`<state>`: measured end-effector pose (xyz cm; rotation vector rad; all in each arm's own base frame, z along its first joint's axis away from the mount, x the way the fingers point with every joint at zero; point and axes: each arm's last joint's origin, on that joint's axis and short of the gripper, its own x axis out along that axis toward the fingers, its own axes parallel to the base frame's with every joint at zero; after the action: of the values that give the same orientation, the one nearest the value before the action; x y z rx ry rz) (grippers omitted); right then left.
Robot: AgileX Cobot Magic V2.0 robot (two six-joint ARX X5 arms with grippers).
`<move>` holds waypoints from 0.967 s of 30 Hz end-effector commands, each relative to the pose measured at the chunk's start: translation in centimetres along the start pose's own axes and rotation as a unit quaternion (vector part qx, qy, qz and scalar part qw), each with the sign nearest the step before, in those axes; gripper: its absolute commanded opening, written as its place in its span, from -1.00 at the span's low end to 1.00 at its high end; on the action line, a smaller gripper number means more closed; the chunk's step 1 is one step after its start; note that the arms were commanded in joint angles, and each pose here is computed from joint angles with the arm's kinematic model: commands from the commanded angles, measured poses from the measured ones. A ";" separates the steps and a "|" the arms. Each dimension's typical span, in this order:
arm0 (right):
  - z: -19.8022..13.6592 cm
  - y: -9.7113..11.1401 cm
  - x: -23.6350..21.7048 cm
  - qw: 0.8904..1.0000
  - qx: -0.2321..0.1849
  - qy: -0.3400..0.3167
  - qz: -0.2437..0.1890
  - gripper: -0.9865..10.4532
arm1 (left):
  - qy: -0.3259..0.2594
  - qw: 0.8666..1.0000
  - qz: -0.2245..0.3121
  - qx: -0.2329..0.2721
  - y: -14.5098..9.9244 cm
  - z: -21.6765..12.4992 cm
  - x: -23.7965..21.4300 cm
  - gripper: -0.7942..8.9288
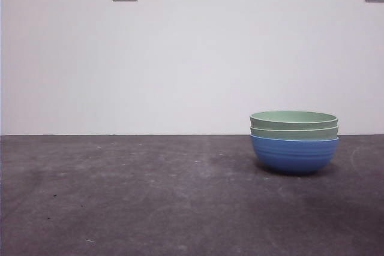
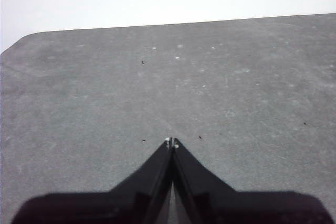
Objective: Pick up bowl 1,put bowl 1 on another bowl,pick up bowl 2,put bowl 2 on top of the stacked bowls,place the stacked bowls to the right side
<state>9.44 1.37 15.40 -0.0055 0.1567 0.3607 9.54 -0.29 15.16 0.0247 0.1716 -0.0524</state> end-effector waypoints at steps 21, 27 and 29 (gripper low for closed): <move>-0.4 0.0 0.0 0.999 0.039 -0.003 0.001 -0.82 | 0.007 1.000 0.002 -0.003 0.0 -0.4 0.1 -0.84; -0.4 0.0 0.0 0.999 0.039 -0.003 0.001 -0.82 | 0.007 1.000 0.002 -0.003 0.0 -0.4 0.1 -0.84; -0.4 0.0 0.0 0.999 0.039 -0.003 0.001 -0.82 | 0.007 1.000 0.002 -0.003 0.0 -0.4 0.1 -0.84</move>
<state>9.37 1.36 15.54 0.0595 0.1496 0.3554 9.54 -0.29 15.16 0.0247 0.1716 -0.0524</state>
